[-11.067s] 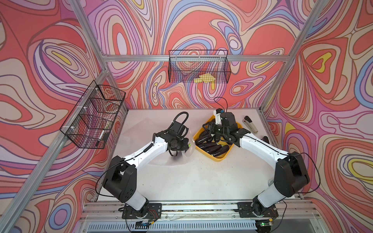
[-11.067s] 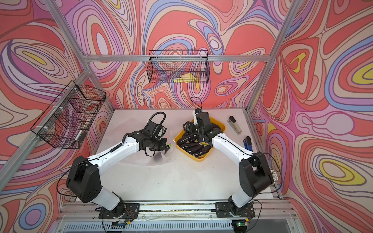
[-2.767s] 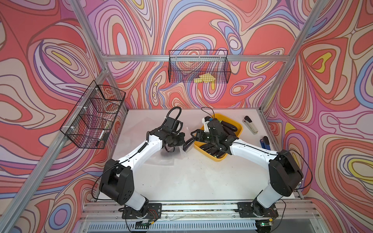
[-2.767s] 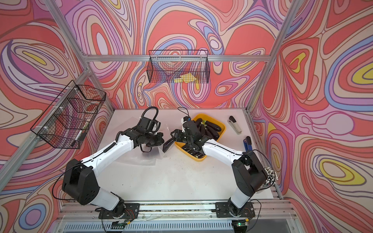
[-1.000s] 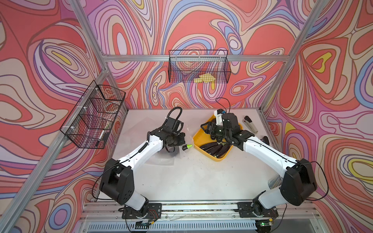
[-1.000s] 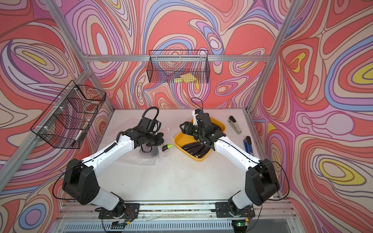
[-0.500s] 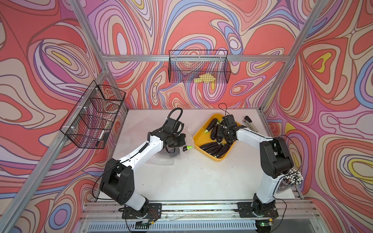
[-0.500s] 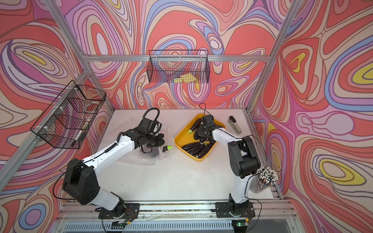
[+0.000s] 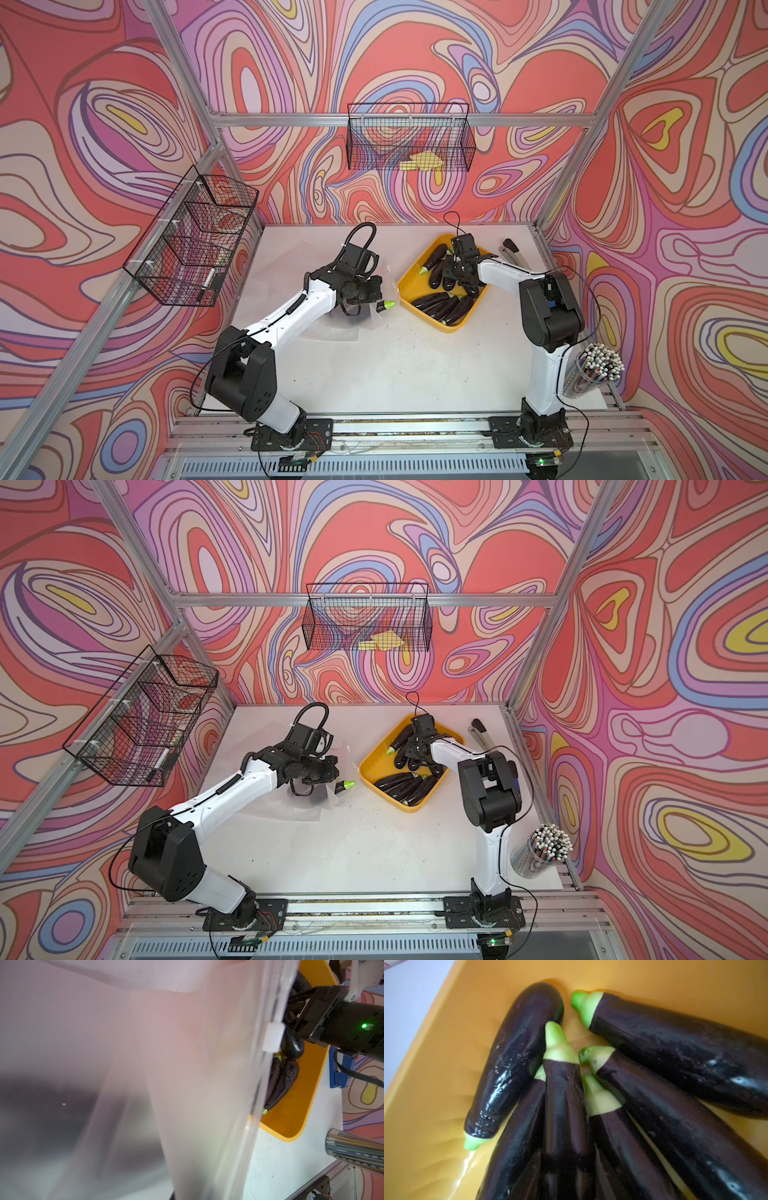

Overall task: Place the eggplant in a zip-top bag and seal the zipper
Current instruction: Pick up the eggplant from the basket, then place the eggplant in the zipper food storage bag.

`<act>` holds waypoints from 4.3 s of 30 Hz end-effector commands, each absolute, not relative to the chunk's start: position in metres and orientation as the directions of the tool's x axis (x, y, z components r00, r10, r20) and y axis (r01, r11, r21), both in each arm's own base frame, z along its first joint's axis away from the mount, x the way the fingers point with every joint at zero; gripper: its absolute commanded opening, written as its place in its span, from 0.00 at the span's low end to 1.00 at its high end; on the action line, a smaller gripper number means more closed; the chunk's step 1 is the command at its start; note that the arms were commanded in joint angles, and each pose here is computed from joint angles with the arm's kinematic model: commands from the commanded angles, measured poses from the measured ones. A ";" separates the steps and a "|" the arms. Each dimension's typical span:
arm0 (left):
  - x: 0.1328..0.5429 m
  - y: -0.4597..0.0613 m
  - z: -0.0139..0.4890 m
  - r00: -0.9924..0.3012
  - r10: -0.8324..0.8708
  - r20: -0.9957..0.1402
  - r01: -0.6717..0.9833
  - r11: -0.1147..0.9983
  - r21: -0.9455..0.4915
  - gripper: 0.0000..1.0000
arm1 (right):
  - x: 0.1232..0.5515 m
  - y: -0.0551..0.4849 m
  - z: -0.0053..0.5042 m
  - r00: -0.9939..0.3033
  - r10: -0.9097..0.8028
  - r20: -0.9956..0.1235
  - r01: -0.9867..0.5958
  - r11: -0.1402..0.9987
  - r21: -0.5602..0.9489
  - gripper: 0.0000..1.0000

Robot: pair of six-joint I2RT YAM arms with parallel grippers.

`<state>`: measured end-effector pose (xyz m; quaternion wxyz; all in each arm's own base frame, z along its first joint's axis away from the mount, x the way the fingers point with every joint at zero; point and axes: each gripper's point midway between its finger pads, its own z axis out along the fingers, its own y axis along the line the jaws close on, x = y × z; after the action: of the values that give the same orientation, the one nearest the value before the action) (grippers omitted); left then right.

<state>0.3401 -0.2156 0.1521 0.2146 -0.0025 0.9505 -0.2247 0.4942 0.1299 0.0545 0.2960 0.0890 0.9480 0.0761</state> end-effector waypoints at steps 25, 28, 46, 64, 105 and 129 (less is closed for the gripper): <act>0.351 -0.234 0.161 -0.931 -0.169 -0.324 0.044 0.828 -0.558 0.00 | 0.369 0.327 0.229 -0.459 0.474 -0.752 -0.315 0.704 0.636 0.33; 0.349 -0.237 0.167 -0.935 -0.190 -0.298 0.032 0.794 -0.607 0.00 | 0.365 0.338 0.221 -0.454 0.471 -0.756 -0.320 0.705 0.632 0.34; 0.359 -0.219 0.182 -0.912 -0.304 -0.274 -0.040 0.734 -0.678 0.00 | 0.314 0.369 0.174 -0.501 0.334 -0.799 -0.290 0.804 0.519 0.48; 0.345 -0.207 0.167 -0.915 -0.181 -0.361 0.040 0.849 -0.527 0.00 | 0.348 0.346 0.210 -0.724 0.105 -0.682 -0.444 0.685 0.577 0.65; 0.342 -0.217 0.170 -0.932 -0.178 -0.317 0.036 0.823 -0.567 0.00 | 0.368 0.315 0.213 -0.572 0.314 -0.758 -0.449 0.653 0.610 0.28; 0.349 -0.200 0.201 -0.912 -0.221 -0.345 0.026 0.809 -0.587 0.00 | 0.357 0.358 0.228 -0.618 0.202 -0.760 -0.462 0.688 0.559 0.67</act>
<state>0.3612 -0.2015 0.2004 0.2152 -0.0630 0.9242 -0.3090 0.3488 0.3747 0.1986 0.4303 -0.0938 0.8128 0.3814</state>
